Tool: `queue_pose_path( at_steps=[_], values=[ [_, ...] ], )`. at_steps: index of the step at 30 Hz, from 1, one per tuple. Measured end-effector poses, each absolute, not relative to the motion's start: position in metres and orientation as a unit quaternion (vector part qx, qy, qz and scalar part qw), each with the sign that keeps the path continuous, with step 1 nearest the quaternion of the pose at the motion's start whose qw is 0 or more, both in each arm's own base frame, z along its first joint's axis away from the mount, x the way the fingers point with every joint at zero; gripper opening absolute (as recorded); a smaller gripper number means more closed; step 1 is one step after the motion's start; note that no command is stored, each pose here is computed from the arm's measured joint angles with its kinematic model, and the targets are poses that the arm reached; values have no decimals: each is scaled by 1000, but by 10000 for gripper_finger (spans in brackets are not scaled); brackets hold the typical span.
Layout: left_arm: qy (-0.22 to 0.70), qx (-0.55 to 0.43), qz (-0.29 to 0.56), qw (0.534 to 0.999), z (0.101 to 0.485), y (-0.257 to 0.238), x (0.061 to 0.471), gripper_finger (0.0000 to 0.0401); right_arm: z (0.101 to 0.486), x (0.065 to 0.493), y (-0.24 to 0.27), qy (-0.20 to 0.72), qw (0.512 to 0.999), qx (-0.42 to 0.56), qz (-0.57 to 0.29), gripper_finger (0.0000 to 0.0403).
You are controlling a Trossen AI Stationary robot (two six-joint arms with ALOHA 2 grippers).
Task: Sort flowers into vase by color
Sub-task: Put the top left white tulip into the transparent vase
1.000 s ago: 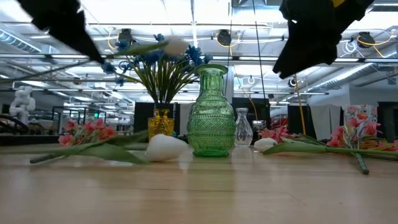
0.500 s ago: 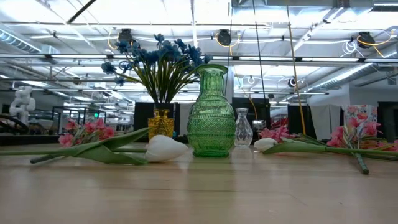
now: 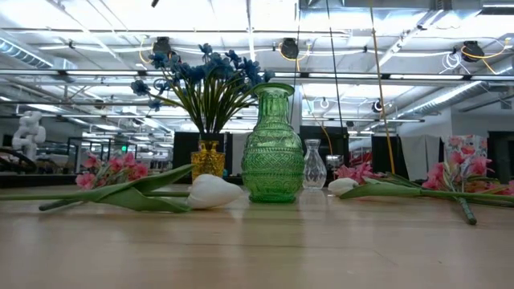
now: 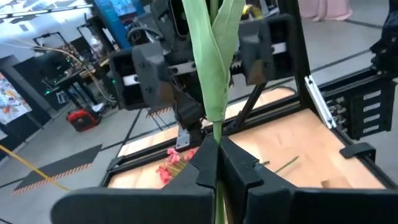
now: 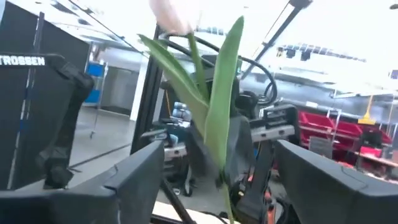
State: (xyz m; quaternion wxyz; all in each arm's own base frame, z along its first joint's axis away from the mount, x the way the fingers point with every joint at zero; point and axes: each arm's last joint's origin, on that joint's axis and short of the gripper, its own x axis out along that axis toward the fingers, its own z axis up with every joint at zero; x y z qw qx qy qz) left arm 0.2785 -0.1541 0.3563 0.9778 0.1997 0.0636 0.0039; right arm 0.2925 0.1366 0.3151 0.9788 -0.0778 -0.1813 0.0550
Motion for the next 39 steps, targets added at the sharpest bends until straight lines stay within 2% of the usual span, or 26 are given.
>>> queue_pose_path(
  at_steps=[10,20,23,33,39],
  values=[
    [64,197,1,978,351,-149,289,8,309,313,131,-173,981,-65,63,298],
    [77,203,1,976,348,-147,290,8,313,315,130,-181,979,-64,70,290],
    [76,202,1,977,349,-147,290,8,313,315,130,-181,979,-58,72,259],
    [76,202,2,976,349,-147,290,9,313,316,128,-180,980,-51,71,108],
    [77,199,11,977,349,-147,290,9,313,317,125,-180,980,-40,69,48]
  ],
)
